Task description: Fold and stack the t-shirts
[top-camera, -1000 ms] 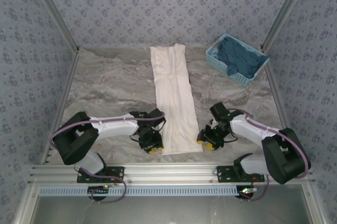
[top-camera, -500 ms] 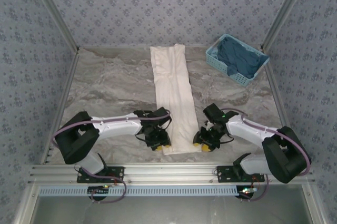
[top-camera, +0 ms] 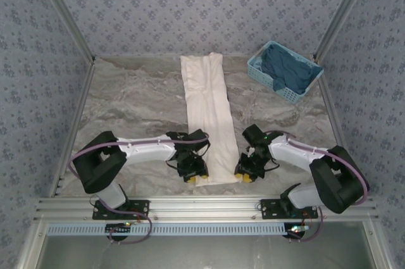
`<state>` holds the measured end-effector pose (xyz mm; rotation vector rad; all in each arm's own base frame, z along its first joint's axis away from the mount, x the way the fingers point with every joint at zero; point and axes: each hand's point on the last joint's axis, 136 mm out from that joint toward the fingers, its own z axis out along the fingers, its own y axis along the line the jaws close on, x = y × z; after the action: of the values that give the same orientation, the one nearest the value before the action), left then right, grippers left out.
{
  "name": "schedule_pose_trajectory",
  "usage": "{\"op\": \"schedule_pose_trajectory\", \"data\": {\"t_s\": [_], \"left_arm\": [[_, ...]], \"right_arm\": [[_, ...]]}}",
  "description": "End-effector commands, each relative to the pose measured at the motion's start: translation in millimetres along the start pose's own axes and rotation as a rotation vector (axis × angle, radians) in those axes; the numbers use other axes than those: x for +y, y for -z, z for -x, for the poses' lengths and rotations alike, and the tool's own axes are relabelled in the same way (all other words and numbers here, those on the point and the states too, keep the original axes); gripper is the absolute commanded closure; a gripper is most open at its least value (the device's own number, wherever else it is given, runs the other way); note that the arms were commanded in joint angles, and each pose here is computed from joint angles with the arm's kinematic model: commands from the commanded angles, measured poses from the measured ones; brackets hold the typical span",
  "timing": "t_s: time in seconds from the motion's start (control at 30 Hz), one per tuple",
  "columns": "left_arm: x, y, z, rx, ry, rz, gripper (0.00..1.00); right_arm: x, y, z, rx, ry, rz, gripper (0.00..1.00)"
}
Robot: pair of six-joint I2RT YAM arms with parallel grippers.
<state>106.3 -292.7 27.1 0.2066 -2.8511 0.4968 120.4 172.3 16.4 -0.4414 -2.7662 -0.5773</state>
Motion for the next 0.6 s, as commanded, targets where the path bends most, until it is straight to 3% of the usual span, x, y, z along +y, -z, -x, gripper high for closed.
{"op": "schedule_pose_trajectory", "data": {"t_s": [0.0,0.2,0.33,0.57], "left_arm": [[6.7,10.9,-6.2,-0.010,0.006,0.034,0.56],[16.8,20.5,-13.3,-0.013,0.011,0.049,0.55],[31.1,26.7,-15.8,-0.043,0.051,0.052,0.53],[22.8,14.5,-19.1,-0.016,0.072,0.007,0.54]], "right_arm": [[8.4,0.7,10.2,-0.039,0.024,0.001,0.78],[8.5,4.9,9.3,-0.044,0.025,-0.003,1.00],[3.6,8.1,0.6,-0.028,0.022,-0.005,1.00],[2.0,9.2,-17.2,0.020,-0.016,0.055,1.00]]}}
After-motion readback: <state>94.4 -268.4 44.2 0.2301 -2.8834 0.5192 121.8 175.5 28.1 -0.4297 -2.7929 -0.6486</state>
